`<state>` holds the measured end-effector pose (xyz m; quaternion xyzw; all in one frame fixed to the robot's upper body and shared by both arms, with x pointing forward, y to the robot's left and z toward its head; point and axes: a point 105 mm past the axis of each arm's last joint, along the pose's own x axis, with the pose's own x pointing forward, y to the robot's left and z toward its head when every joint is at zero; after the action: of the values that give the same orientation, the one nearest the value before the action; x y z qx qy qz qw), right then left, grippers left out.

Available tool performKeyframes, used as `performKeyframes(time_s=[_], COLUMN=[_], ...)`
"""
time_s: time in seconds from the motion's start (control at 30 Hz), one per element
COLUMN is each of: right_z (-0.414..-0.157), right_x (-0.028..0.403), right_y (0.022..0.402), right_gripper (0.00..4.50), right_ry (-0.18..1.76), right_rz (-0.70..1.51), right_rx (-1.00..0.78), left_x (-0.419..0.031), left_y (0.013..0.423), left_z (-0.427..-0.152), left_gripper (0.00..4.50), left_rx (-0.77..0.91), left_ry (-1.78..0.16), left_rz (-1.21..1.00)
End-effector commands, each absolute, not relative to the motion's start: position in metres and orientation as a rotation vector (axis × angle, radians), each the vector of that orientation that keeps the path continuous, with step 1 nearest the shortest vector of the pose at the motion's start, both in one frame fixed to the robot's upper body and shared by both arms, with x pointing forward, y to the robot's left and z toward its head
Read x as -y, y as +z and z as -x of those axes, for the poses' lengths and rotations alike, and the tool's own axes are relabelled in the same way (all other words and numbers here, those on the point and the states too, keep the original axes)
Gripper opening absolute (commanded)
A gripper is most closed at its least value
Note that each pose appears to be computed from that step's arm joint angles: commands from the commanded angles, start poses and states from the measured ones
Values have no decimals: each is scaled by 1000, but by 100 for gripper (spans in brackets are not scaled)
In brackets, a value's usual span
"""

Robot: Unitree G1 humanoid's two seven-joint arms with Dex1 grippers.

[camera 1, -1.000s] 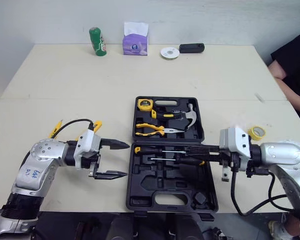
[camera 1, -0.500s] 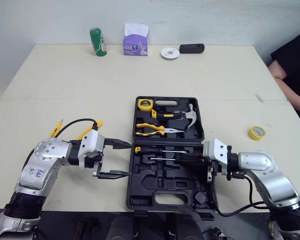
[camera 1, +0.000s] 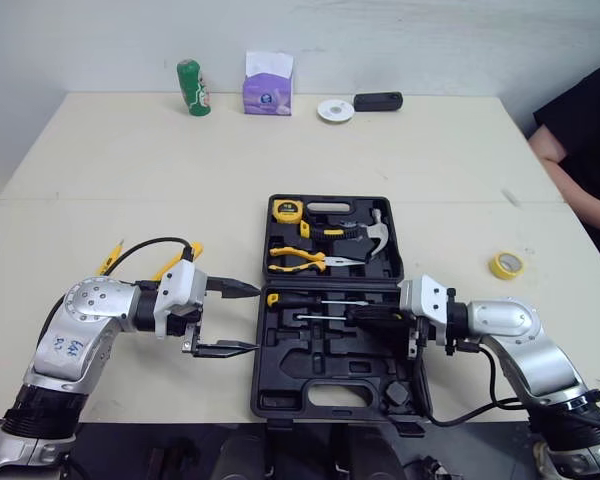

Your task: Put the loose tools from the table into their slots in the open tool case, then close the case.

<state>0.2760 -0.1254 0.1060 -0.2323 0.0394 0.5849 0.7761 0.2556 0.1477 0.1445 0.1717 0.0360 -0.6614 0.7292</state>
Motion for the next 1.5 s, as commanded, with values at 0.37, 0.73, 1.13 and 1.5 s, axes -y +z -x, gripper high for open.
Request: performKeyframes(time_s=[0.37,0.73,1.13,1.5], right_z=[-275,-274,-278,-264], right_x=[138,121,142,248], right_y=[32,52,121,186], right_gripper=[4,4,4,68], right_ry=[1240,1269,1216,800], right_rz=[527,570,483,520], right_rx=[-405,-329,-8,127], left_x=[-159,-159,-166,-258], left_y=[151,148,155,165], left_z=[-259,-261,-267,-278], left_gripper=[450,450,450,450], left_rx=[-77,-81,-29,22], left_ry=[-1413,-1407,-1336,-841], left_rz=[-462,-461,-435,-386])
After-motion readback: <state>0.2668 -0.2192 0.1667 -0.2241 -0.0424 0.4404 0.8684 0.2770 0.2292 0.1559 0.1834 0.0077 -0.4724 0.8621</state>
